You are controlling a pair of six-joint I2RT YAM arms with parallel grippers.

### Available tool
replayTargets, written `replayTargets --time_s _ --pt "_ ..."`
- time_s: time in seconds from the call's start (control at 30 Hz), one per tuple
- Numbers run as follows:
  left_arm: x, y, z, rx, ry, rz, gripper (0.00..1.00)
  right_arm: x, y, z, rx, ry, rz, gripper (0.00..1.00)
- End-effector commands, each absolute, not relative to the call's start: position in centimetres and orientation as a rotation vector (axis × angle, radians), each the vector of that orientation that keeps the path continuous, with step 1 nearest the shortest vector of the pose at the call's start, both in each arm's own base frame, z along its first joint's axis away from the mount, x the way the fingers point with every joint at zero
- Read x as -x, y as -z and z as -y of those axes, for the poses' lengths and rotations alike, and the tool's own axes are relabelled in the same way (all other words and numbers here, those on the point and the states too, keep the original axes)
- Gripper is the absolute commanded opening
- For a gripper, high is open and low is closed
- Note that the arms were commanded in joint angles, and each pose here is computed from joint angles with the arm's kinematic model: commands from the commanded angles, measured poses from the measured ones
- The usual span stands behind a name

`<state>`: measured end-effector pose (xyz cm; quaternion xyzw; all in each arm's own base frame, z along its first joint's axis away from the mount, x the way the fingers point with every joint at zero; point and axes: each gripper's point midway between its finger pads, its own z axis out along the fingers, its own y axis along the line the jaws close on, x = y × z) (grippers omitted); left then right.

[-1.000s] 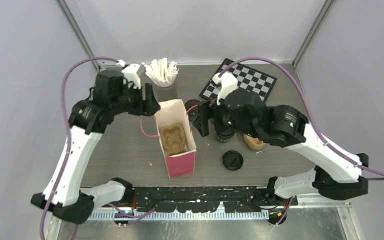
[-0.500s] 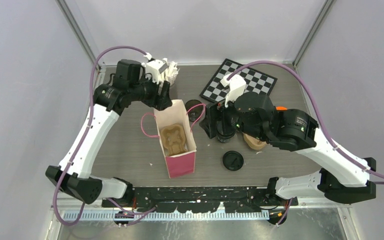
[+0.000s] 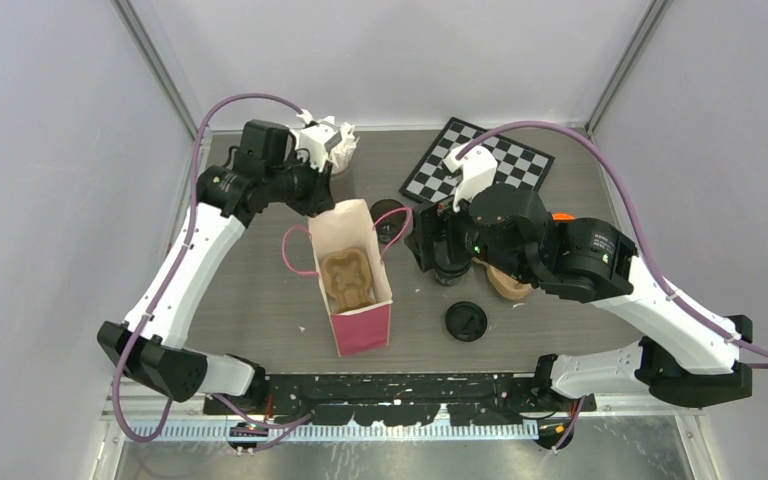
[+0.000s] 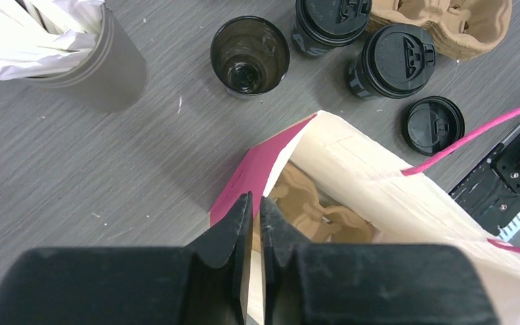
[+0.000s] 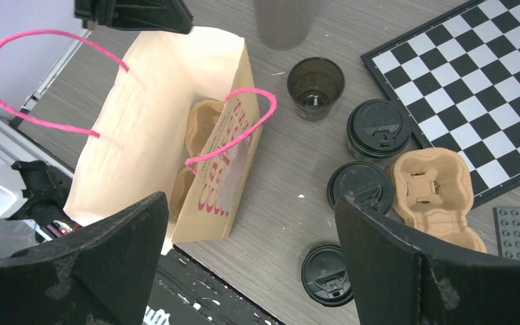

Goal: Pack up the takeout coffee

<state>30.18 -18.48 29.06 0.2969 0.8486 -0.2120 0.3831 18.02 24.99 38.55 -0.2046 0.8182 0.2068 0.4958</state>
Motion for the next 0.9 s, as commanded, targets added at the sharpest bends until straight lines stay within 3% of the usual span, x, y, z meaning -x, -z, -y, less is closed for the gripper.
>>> replayTargets --time_s 0.0,0.1,0.43,0.63,0.87 --pt "-29.0 -32.1 17.9 -0.692 0.548 -2.079 0.06 -18.5 -40.4 -23.9 0.401 -0.499 -1.936 0.97" --pt "-28.1 -32.6 17.5 -0.605 0.568 -2.102 0.0 -18.5 -40.1 -24.1 0.391 -0.5 -1.947 0.97" --pt "-24.7 -31.9 16.7 -0.398 0.665 -2.132 0.02 -18.5 -37.8 -24.7 0.35 -0.453 -2.076 1.0" --pt "-25.8 -35.1 16.1 -0.463 0.585 -2.014 0.4 -18.0 -38.0 -25.2 0.363 -0.504 -2.084 1.0" --pt "-28.9 -34.6 17.0 -0.671 0.492 -1.98 0.55 -17.3 -38.5 -24.8 0.35 -0.554 -2.078 0.99"
